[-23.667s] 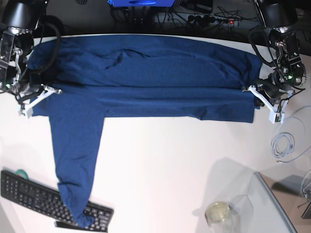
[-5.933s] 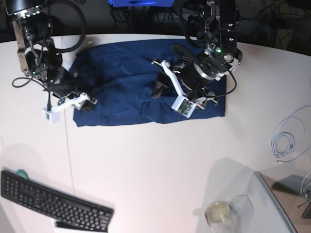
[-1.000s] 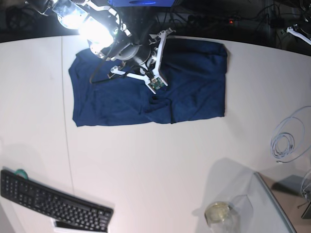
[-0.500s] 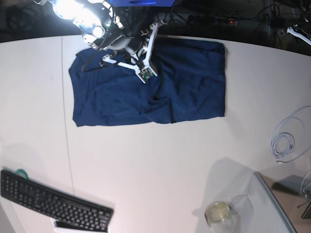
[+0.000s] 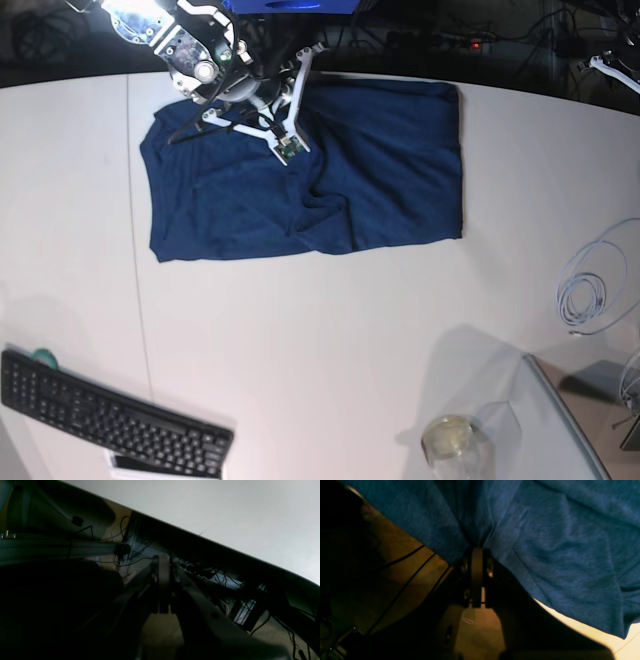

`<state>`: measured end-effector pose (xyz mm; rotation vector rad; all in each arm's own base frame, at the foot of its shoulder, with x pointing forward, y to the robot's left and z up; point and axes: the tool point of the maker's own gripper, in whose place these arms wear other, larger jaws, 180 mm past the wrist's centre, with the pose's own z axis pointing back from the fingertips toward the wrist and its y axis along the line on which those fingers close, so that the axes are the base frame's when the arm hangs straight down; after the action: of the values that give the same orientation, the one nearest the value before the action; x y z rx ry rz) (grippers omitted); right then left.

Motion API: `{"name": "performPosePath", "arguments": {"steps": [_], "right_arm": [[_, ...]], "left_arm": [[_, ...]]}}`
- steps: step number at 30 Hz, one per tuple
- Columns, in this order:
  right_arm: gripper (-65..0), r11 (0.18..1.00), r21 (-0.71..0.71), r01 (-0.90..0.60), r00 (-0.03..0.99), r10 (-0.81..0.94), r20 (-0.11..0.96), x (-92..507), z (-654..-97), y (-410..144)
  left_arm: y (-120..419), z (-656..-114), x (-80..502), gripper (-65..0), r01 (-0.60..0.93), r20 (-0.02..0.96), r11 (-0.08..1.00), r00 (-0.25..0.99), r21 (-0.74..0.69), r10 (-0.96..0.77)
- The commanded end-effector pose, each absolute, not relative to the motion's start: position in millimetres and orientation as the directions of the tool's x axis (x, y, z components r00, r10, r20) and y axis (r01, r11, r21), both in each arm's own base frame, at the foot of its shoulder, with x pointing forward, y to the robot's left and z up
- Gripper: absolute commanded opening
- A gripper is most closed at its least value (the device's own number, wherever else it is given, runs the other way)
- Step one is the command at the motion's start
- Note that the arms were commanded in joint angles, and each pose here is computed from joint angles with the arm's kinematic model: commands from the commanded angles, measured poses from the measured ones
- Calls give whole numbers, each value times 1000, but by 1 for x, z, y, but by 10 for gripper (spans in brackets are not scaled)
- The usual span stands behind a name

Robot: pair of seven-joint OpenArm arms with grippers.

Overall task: Layout the t-shirt on the table in an organized manner, then fold the t-shirt properly
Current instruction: 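Sweep the right gripper across the folded shirt to smooth it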

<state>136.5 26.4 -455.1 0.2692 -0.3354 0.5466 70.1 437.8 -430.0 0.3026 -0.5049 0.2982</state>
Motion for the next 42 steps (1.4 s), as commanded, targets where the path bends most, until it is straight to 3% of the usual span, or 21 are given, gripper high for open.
{"name": "performPosePath", "arguments": {"steps": [1, 4, 5, 11, 15, 17, 23, 42], "right_arm": [[-579, 821, 167, -546, 798, 449, 402, 141, -449, 30], [-389, 823, 168, -543, 800, 446, 401, 141, -449, 31], [-356, 829, 168, -534, 804, 436, 403, 142, -448, 31], [-435, 915, 165, -369, 837, 250, 487, 177, -416, 21], [-536, 878, 157, -453, 746, 276, 606, 217, -381, 44], [-573, 874, 137, -466, 736, 297, 608, 234, -384, 52], [-369, 887, 100, -450, 749, 315, 582, 270, -400, 68], [-384, 902, 91, -422, 780, 310, 544, 288, -440, 98]], "left_arm": [[449, -418, 75, -650, -351, 539, 906, 823, 235, 179], [449, -418, 75, -650, -351, 539, 906, 823, 235, 179], [449, -418, 74, -650, -350, 538, 906, 824, 236, 179], [449, -418, 71, -650, -350, 533, 906, 827, 238, 180], [449, -418, 73, -650, -351, 536, 906, 825, 237, 180], [449, -418, 73, -650, -351, 537, 906, 824, 237, 180], [449, -418, 72, -650, -351, 534, 906, 826, 238, 180], [449, -418, 71, -650, -350, 532, 906, 828, 239, 180]]}}
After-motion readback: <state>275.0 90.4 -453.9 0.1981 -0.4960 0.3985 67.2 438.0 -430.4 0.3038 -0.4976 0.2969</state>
